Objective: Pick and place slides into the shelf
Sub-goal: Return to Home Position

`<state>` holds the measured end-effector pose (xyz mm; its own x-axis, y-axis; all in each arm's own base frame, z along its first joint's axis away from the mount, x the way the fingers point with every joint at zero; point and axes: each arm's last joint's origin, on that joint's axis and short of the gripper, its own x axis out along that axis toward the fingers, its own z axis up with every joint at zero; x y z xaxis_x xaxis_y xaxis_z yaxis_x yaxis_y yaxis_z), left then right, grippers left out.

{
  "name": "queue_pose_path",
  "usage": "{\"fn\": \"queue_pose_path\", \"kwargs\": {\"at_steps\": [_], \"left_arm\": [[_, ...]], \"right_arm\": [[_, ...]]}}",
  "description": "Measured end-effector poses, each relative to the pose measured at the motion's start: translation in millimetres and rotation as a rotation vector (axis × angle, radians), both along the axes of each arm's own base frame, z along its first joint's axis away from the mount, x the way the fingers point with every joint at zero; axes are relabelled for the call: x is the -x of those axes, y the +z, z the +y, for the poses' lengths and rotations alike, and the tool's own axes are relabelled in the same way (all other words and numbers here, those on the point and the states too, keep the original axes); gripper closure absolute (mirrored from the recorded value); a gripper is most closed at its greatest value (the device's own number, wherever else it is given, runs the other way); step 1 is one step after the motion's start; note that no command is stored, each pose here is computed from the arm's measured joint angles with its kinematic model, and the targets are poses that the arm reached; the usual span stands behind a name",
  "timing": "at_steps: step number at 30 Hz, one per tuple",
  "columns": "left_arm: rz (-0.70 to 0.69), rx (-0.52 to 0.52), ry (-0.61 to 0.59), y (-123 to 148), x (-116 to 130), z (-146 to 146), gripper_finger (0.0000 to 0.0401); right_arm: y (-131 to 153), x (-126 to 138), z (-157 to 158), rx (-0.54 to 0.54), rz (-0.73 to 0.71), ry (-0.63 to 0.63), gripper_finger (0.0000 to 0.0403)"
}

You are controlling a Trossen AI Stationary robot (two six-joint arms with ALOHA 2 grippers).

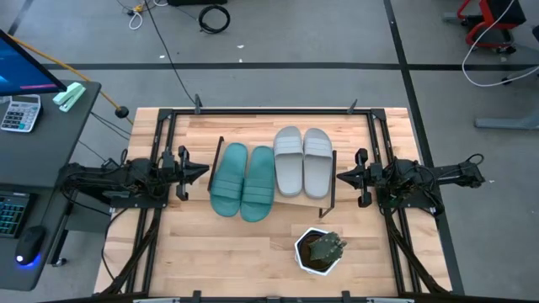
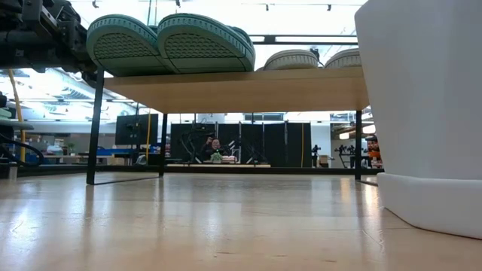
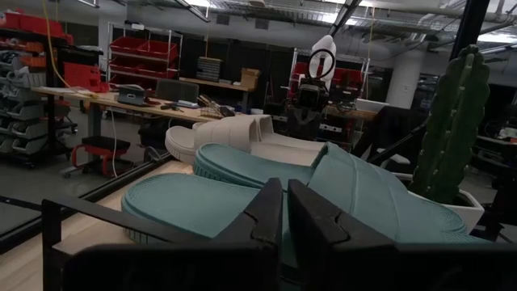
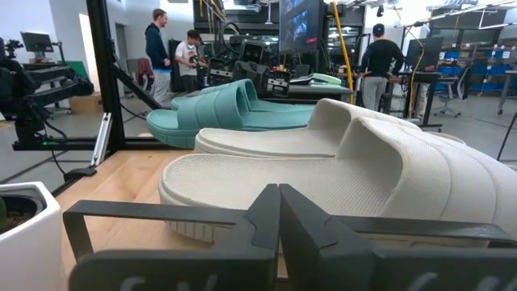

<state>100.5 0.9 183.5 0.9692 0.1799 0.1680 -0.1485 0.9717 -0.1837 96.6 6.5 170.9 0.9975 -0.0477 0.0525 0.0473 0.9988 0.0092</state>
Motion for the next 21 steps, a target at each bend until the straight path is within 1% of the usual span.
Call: {"fn": "queue_pose_path", "kwargs": {"at_steps": [4, 14, 21], "left_arm": [[0.000, 0.000, 0.000, 0.0, 0.0, 0.0, 0.0377], [0.000, 0.000, 0.000, 0.0, 0.0, 0.0, 0.0362], [0.000, 0.000, 0.000, 0.0, 0.0, 0.0, 0.0371]], "right_arm": [[0.0, 0.0, 0.0, 0.000, 0.000, 0.000, 0.0389], [0.0, 0.0, 0.0, 0.000, 0.000, 0.000, 0.0388], [0.0, 0.0, 0.0, 0.000, 0.000, 0.000, 0.0386]]}}
